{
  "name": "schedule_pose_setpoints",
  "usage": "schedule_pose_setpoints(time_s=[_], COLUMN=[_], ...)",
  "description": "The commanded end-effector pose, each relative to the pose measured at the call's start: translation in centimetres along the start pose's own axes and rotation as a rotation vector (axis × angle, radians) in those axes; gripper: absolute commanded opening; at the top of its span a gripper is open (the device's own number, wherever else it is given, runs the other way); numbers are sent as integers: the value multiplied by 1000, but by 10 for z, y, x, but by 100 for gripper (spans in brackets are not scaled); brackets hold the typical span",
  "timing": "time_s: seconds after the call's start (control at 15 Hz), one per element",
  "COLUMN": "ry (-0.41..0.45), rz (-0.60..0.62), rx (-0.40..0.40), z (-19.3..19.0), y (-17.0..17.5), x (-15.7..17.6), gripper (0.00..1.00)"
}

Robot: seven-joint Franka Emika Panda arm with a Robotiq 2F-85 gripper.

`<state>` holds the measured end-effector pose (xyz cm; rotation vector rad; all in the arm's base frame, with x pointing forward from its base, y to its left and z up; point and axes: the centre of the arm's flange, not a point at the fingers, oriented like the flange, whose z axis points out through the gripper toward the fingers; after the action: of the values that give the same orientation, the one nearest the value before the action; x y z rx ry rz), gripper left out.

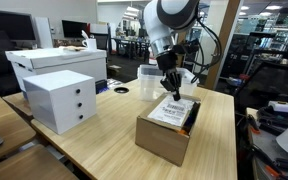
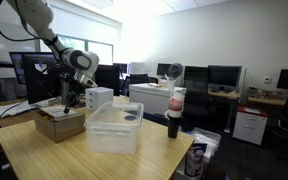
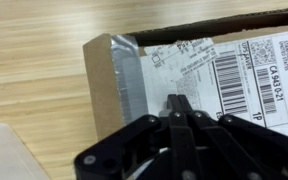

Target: Close the lid of the brown box

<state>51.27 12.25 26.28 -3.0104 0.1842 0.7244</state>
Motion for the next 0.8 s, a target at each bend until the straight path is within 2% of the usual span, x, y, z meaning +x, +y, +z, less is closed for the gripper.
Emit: schedule_pose_setpoints(time_s=[0.0, 0.47, 0.73], ry=[89, 179, 228], rz=[-73, -120, -146], rx=[67, 125, 151], z=[9, 10, 8], y=[12, 20, 2], x=[-24, -43, -61], gripper=[3, 3, 3])
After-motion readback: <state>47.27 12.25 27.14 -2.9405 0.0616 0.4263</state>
